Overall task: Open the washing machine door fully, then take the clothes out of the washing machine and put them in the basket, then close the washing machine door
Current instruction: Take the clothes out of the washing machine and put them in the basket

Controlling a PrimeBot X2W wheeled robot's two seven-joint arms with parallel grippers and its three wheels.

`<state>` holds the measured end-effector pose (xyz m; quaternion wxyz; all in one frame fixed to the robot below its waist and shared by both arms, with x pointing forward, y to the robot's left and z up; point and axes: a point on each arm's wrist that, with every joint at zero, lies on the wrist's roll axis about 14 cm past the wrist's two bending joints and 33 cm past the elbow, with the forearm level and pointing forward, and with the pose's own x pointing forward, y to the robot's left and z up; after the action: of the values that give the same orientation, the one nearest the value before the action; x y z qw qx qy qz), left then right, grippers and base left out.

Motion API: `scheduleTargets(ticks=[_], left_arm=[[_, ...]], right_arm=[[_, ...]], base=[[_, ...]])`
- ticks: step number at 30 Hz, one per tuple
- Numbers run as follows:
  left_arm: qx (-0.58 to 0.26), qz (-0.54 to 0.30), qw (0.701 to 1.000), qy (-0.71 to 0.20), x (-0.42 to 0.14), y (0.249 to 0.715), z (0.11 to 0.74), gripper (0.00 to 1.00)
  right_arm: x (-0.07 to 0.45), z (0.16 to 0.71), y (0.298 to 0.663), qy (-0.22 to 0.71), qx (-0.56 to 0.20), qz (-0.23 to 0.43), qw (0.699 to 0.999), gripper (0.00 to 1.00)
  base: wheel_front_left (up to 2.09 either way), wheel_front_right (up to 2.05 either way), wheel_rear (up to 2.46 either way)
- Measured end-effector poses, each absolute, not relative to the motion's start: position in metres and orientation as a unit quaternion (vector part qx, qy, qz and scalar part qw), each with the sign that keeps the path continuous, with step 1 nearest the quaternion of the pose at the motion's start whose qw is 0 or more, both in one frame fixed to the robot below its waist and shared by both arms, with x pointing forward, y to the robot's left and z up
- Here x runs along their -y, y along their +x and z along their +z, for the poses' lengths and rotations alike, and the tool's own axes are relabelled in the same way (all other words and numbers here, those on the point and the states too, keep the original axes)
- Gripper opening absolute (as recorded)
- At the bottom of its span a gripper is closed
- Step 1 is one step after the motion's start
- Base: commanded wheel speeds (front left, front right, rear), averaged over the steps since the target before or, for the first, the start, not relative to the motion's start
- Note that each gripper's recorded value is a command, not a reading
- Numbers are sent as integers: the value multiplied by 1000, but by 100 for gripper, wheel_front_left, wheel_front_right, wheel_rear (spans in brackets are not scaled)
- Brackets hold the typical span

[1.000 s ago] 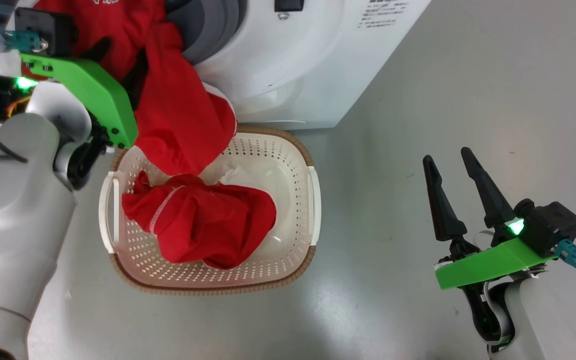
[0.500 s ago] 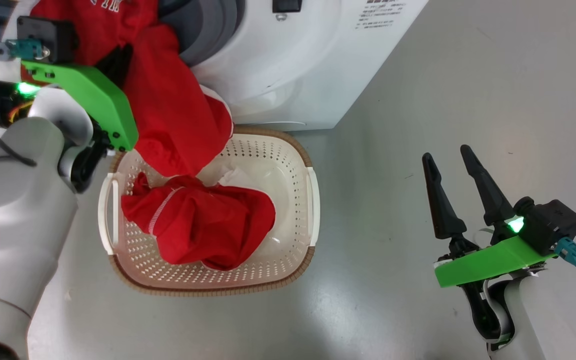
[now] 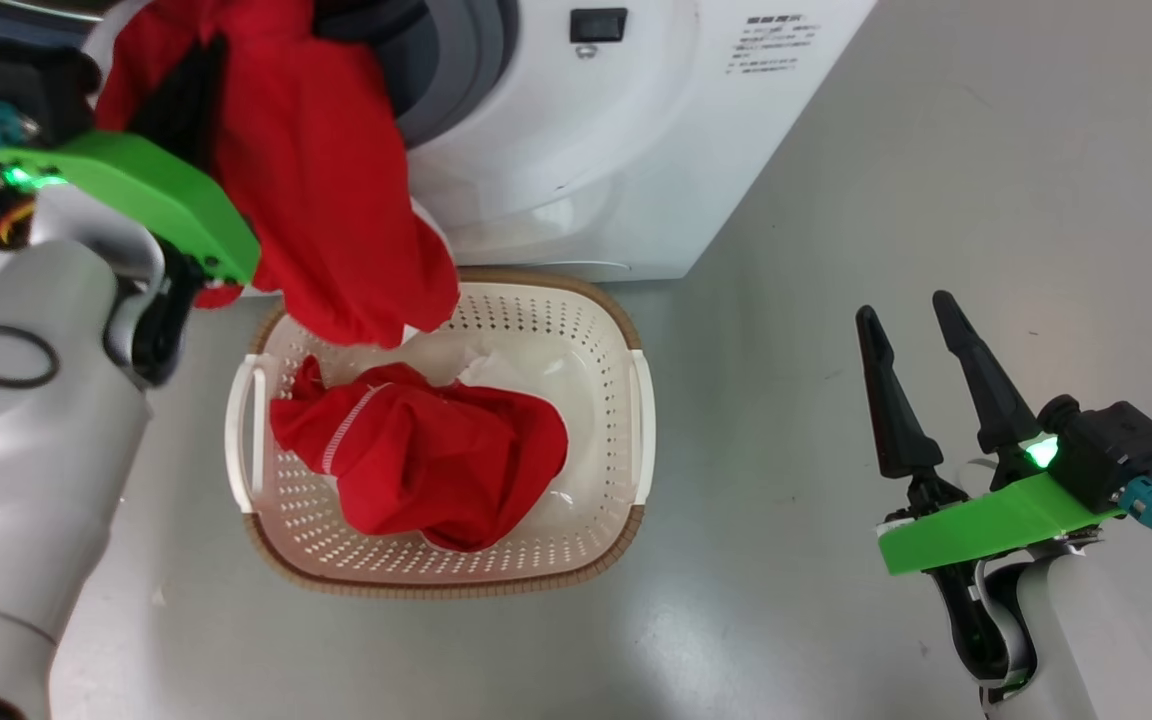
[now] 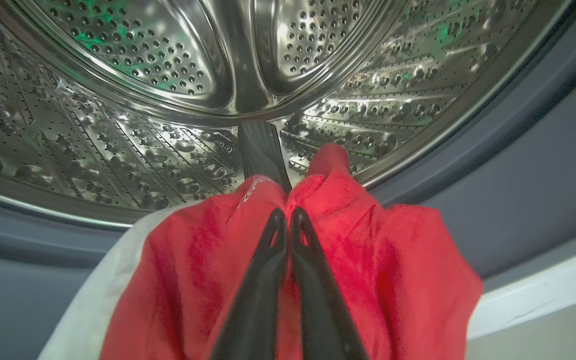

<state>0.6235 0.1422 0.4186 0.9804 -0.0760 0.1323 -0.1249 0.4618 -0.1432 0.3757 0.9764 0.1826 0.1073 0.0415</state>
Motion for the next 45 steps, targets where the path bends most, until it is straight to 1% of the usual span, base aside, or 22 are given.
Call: scheduleTargets(ticks=[5,10,17,20,26,30,33,39,45], left_arm=[[-44,-107,988,-98,-153,629,468,0],[13,-77,991,-108,-166,609,489,0],[92,-64,987,-116,-168,587,526,0],[119,-54,984,-120,-171,574,536,0],[144,-48,981,-122,-173,556,546,0],[146,-45,980,-125,-173,543,544,0],[127,-46,983,-128,-170,532,530,0],[60,-51,987,-140,-159,510,485,0],[-16,-50,988,-143,-152,501,435,0]], right_arm=[[140,376,460,185,-109,45,976,100],[136,379,460,186,-106,50,975,100],[134,384,461,186,-100,54,976,100],[135,387,460,185,-98,54,976,100],[136,388,457,184,-98,52,977,100],[137,386,452,185,-103,50,976,100],[138,388,452,185,-101,50,976,100],[136,387,451,185,-102,51,976,100],[136,380,451,186,-110,50,975,100]], base=[[0,0,0],[0,0,0],[0,0,0],[0,0,0],[0,0,0],[0,0,0],[0,0,0],[0,0,0],[0,0,0]])
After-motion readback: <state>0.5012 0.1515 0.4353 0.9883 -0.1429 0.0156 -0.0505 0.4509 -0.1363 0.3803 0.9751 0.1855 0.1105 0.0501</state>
